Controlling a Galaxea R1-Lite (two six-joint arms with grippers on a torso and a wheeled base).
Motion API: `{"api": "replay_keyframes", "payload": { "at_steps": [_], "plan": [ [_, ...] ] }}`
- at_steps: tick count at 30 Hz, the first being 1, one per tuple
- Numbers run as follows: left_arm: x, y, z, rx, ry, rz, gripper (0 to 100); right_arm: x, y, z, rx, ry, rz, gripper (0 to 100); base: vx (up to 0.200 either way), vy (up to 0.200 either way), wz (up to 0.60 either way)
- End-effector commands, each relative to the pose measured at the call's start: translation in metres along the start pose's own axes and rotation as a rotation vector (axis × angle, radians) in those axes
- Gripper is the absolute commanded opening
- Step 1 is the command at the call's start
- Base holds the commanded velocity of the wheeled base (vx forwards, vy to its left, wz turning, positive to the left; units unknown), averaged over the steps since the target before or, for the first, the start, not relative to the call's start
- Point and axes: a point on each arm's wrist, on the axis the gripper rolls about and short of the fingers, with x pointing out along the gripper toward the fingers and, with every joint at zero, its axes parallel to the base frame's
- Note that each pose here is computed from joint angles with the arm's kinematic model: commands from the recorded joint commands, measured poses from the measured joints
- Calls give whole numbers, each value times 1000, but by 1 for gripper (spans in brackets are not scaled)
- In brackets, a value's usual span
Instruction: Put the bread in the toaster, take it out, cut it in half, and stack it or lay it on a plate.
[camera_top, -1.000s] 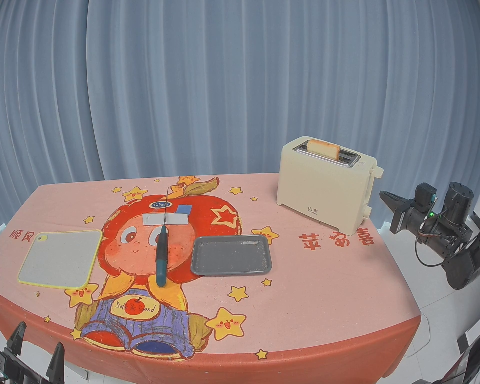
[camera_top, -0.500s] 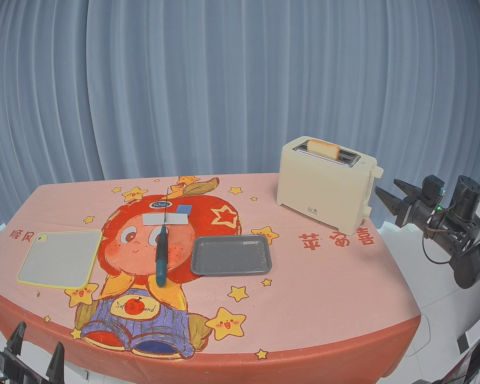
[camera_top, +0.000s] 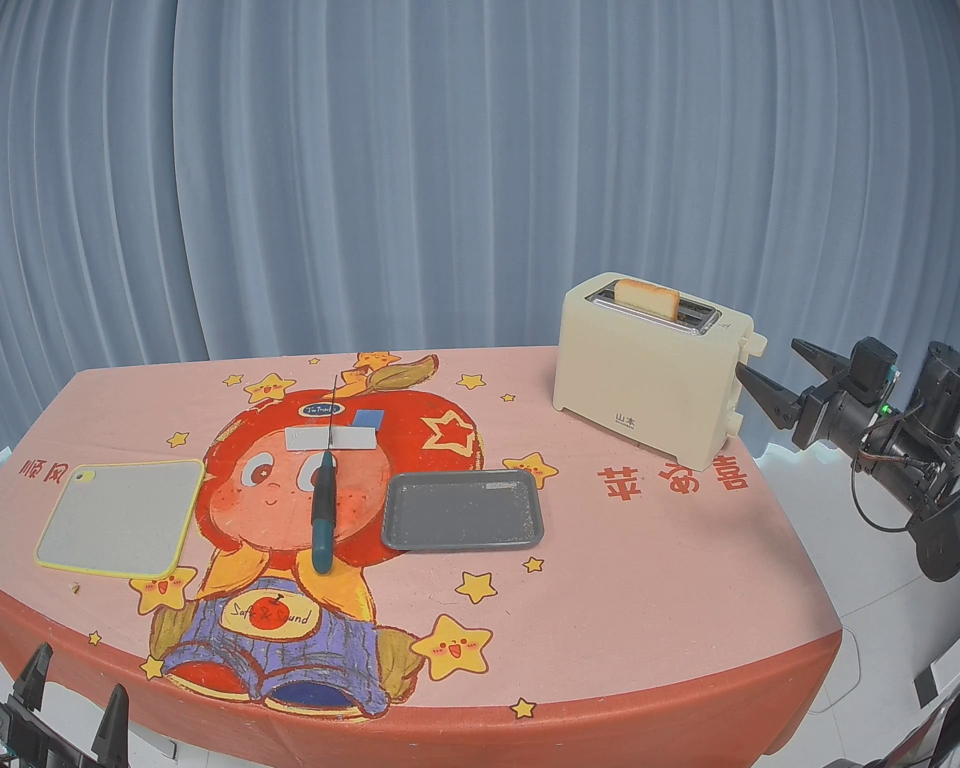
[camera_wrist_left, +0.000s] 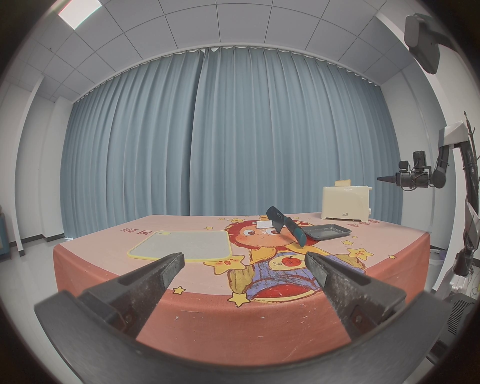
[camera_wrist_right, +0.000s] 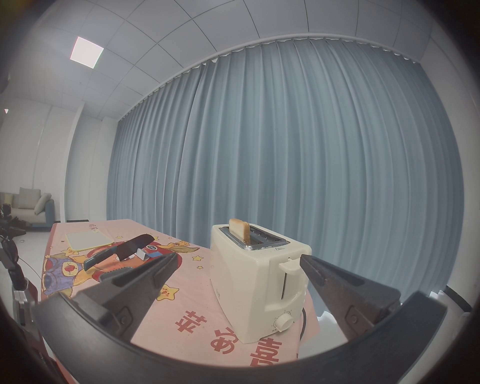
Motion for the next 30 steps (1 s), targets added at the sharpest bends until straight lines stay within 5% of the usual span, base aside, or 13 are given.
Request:
{"api": "replay_keyframes", "payload": {
  "at_steps": [1,7,22,30],
  "plan": [
    [1,0,-5,-2,12,-1,100,1,1,8,-3,-7,5,100,0,0,0],
    [1,0,-5,-2,12,1,100,5,-1,19,7,68,9,100,0,0,0],
    [1,0,-5,0,12,-1,100,30,-22,66,-9,92,-16,100,0,0,0],
    [1,0,-5,0,12,1,100,51,-28,75,0,111,21,100,0,0,0]
  ]
}}
